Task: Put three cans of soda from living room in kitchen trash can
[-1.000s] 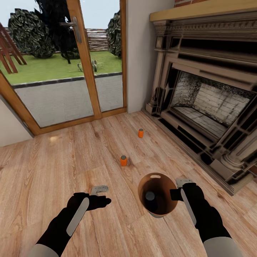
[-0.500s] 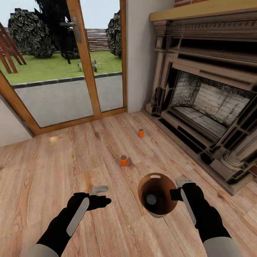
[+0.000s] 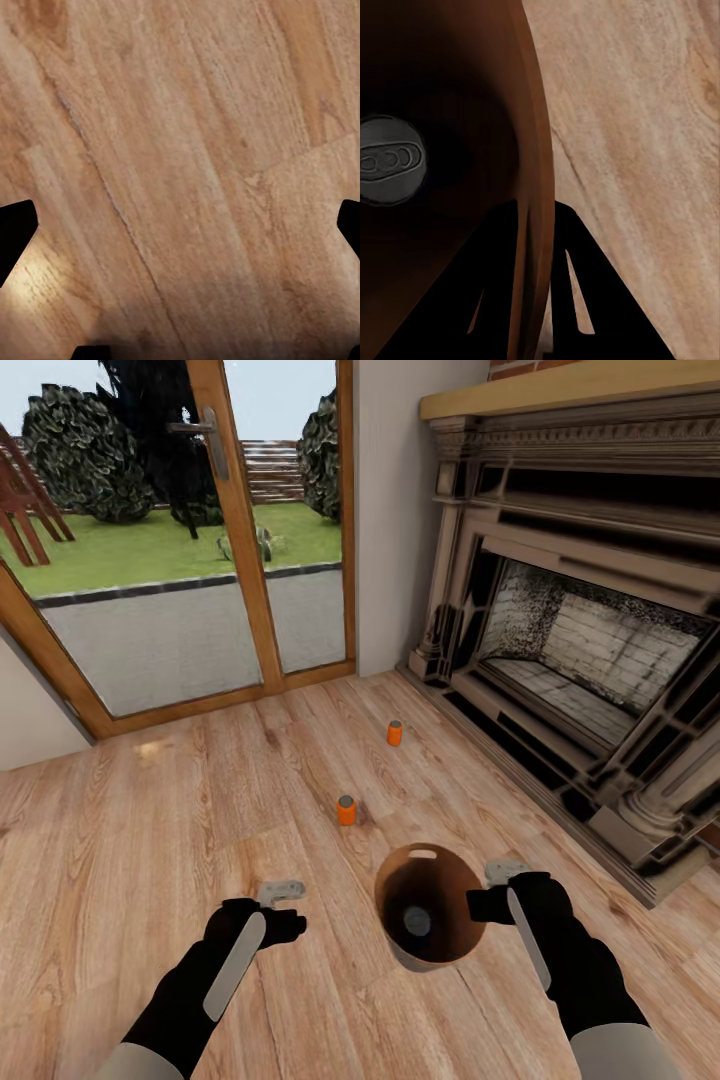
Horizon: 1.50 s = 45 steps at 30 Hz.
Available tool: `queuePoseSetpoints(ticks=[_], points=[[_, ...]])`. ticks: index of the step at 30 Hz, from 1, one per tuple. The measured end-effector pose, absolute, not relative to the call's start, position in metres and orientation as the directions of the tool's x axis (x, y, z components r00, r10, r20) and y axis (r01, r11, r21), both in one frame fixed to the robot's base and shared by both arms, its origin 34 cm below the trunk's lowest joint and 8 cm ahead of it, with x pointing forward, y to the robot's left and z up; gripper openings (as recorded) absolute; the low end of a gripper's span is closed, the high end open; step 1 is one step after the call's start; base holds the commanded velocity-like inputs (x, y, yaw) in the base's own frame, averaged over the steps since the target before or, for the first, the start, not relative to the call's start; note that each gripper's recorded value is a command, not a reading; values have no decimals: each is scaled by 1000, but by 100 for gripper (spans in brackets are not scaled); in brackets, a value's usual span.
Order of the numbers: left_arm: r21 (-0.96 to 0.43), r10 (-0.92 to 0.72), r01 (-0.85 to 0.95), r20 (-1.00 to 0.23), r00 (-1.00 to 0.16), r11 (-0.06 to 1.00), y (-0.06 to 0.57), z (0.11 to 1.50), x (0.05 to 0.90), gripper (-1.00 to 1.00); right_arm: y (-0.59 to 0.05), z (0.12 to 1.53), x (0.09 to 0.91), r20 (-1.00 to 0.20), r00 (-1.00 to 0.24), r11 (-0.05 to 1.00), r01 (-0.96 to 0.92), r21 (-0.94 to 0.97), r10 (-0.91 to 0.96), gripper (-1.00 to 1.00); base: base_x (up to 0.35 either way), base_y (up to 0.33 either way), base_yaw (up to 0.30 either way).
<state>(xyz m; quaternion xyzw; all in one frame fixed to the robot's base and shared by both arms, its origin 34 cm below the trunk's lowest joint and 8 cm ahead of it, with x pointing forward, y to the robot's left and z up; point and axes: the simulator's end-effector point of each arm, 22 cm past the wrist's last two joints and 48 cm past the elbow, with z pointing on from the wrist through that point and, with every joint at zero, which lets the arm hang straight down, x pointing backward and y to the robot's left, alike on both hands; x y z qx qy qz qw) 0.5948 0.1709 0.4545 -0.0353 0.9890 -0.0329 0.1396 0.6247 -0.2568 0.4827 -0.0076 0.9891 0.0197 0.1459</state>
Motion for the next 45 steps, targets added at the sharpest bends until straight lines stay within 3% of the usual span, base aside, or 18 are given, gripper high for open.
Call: queuePoseSetpoints(ticks=[45], points=[[-55, -81, -68, -295, -952, 996, 170, 466, 600, 100, -263, 513, 642, -364, -931, 999, -42, 15, -34, -100, 0, 0, 0]])
